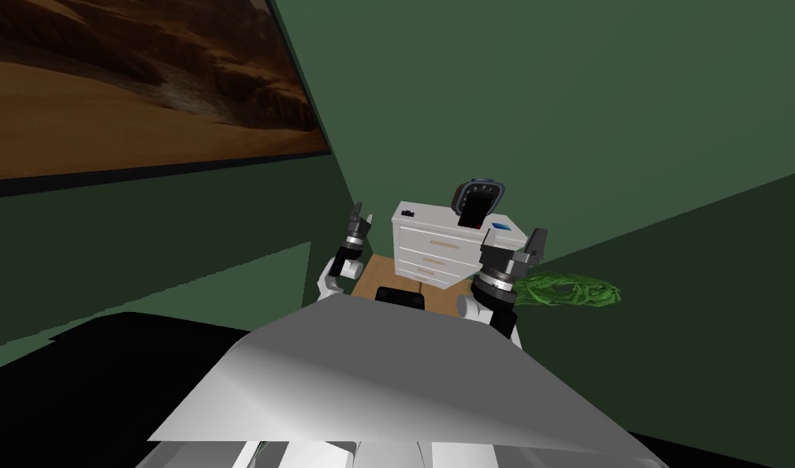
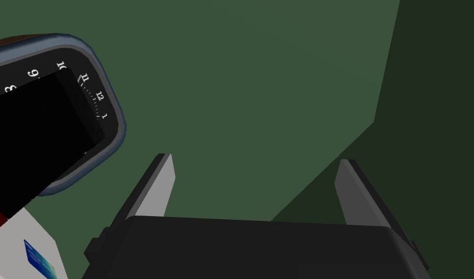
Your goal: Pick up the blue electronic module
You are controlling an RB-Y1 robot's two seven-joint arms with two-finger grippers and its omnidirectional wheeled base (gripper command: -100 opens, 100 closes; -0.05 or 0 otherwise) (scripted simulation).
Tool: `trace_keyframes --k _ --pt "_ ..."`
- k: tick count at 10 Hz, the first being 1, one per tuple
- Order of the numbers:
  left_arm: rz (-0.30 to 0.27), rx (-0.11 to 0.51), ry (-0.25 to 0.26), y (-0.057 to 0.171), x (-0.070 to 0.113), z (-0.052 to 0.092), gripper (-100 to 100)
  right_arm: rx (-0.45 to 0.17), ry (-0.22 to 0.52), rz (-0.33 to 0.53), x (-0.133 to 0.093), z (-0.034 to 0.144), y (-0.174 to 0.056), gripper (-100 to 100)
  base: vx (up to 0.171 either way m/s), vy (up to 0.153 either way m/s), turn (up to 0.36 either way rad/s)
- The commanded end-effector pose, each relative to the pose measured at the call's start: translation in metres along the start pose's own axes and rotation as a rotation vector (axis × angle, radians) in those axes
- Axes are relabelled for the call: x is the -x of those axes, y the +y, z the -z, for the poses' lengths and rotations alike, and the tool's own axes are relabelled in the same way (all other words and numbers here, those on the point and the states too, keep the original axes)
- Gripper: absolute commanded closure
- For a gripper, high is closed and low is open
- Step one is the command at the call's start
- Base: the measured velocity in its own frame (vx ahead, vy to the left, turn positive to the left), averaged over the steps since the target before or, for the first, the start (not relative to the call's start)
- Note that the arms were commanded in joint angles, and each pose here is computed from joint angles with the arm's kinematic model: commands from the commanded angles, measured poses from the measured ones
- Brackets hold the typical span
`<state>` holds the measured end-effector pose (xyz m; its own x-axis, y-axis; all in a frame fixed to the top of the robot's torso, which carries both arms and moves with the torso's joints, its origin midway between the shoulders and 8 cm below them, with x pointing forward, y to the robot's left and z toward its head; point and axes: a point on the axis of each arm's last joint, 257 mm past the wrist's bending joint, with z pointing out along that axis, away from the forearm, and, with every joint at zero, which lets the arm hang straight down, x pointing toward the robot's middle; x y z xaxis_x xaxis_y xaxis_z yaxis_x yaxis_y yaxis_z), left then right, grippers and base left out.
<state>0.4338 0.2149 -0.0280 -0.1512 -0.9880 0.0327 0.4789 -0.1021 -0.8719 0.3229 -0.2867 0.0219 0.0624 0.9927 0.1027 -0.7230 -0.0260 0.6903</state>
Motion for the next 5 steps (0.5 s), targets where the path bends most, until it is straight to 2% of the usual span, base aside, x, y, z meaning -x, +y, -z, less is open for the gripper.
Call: trace_keyframes --k 1,2,3,4,5 --pt "-0.008 0.048 0.030 0.017 -0.003 -0.010 -100 0.000 0.000 0.000 0.000 0.000 0.000 0 0.017 0.039 0.024" --pt "-0.008 0.045 0.033 0.015 -0.004 -0.015 -100 0.000 0.000 0.000 0.000 0.000 0.000 0 0.010 0.026 0.006" --pt "-0.017 0.081 0.055 0.028 -0.007 -0.022 -100 0.000 0.000 0.000 0.000 0.000 0.000 0 0.017 0.022 0.023" --pt "-0.018 0.085 0.058 0.028 -0.009 -0.027 -100 0.000 0.000 0.000 0.000 0.000 0.000 0 0.019 0.020 0.012" --pt "-0.028 0.119 0.077 0.041 -0.010 -0.032 -100 0.000 0.000 0.000 0.000 0.000 0.000 0 0.027 0.026 0.023"
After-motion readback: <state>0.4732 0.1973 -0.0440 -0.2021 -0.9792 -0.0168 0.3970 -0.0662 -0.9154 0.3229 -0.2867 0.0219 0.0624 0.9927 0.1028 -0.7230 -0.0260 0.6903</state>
